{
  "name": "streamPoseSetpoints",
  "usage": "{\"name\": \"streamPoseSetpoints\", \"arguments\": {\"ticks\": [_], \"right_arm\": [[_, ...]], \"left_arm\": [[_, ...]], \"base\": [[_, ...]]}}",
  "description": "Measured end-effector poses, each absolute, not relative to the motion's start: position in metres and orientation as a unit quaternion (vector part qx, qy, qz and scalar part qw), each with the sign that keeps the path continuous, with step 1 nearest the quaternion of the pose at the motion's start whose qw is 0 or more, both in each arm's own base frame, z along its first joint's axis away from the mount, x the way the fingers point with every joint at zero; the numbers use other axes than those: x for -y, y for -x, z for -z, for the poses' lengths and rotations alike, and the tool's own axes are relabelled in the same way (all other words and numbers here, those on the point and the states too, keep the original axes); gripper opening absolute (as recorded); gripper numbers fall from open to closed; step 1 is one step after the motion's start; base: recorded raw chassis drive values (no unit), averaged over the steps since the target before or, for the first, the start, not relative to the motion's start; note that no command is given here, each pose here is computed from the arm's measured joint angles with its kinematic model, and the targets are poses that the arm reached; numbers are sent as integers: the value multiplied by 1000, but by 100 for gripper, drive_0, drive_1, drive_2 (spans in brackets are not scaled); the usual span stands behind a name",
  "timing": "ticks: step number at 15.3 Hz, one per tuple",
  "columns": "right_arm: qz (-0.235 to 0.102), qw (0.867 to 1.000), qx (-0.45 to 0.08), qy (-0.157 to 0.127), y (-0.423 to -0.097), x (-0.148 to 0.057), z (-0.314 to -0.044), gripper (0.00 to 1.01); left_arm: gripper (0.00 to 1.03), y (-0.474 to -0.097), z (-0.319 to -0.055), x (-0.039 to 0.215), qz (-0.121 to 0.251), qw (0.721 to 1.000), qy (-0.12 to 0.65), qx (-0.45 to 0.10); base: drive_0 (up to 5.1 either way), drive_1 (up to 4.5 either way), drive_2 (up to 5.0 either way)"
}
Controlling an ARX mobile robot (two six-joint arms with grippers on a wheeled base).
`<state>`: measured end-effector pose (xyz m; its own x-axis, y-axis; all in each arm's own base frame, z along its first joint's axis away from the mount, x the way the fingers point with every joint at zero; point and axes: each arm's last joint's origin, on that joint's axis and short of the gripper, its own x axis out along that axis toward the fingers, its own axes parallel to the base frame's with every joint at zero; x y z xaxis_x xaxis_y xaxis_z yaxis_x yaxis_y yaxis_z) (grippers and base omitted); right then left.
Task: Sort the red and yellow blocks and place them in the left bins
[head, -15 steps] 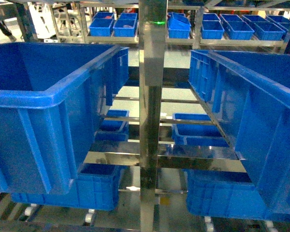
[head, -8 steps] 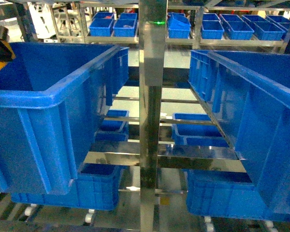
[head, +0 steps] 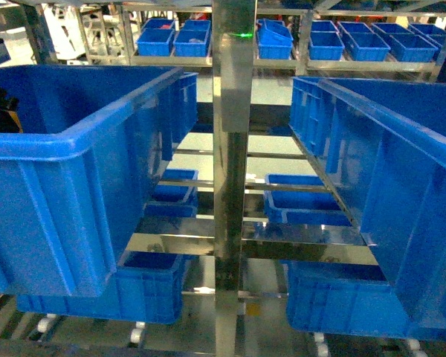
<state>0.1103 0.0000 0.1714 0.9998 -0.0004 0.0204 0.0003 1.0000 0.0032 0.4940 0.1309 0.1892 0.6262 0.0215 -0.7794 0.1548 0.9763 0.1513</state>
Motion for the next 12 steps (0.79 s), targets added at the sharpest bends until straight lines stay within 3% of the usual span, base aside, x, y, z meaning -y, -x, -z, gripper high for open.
{"name": "streamPoseSetpoints", "arguments": {"ticks": [4,8,12], "right_arm": [[0,1000,11,-2,-110,0,-172,98],[0,1000,10,-2,-110,0,-171,98],[0,1000,10,-2,-110,0,-171,98]], "left_arm": [[27,-519,-161,-142,50,885,-114,-449],[30,-510,-170,-136,74,900,-108,-415],[76,-486,-238,-112,60,928,-118,-347]], "base": [[0,0,0],[8,8,8],[0,0,0]]}}
